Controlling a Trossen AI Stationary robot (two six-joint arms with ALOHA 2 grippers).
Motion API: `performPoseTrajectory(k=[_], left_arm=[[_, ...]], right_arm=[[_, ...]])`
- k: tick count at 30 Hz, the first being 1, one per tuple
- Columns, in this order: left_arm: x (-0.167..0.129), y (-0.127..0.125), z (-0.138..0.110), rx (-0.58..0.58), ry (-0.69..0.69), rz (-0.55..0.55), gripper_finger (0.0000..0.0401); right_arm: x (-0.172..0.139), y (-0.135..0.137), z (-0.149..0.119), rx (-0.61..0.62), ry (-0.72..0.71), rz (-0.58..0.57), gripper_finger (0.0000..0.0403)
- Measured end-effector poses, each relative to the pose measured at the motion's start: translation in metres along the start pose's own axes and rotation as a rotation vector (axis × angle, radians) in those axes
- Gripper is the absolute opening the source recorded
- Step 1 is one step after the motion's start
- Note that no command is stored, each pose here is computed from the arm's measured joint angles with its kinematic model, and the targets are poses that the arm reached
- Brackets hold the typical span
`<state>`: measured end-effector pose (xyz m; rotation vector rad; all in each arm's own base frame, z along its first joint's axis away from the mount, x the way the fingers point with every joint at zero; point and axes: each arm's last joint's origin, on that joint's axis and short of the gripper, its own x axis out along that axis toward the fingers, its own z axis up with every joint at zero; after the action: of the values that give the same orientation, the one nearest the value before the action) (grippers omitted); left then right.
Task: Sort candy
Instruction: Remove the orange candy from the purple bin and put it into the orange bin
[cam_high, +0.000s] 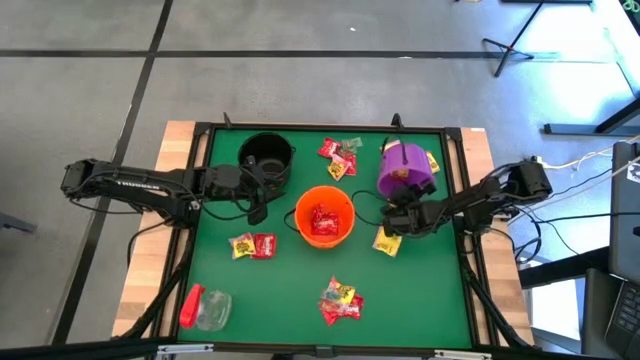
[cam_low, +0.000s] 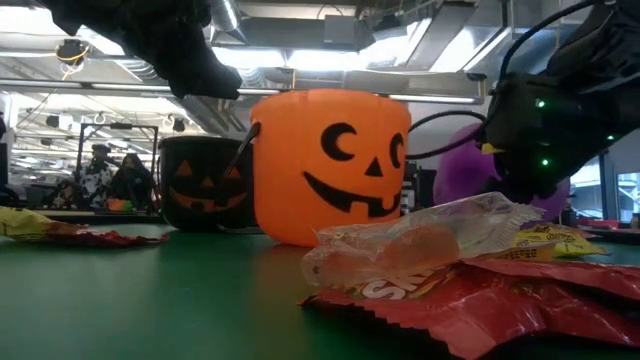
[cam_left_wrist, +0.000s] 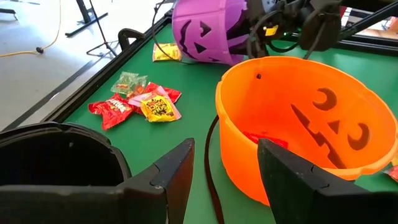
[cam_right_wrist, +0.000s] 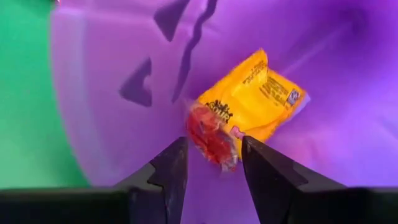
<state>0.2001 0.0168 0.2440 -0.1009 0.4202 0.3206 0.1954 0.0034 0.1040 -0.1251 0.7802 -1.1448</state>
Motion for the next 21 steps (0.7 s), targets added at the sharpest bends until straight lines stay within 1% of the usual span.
performPoseTrajectory(k=[8,15,18,21], left_arm=[[0.0,0.0,-0.001,0.003,0.012,0.002,0.0167],[0.0,0.0,-0.002,0.004,0.018,0.003,0.0167],[0.0,0.0,-0.002,0.004,0.018,0.003,0.0167],[0.0,0.0,-0.002,0.004,0.018,0.003,0.0167]], right_arm=[[0.017,-0.008,-0.02,0.088,0.039,0.021,0.0149],[0.02,-0.008,-0.023,0.067,0.009,0.058,0.0149],[0.026,-0.008,-0.022,0.063,0.037,0.093,0.0147],[0.034,-0.011,-0.019,0.066,0.068,0.112,0.0132]])
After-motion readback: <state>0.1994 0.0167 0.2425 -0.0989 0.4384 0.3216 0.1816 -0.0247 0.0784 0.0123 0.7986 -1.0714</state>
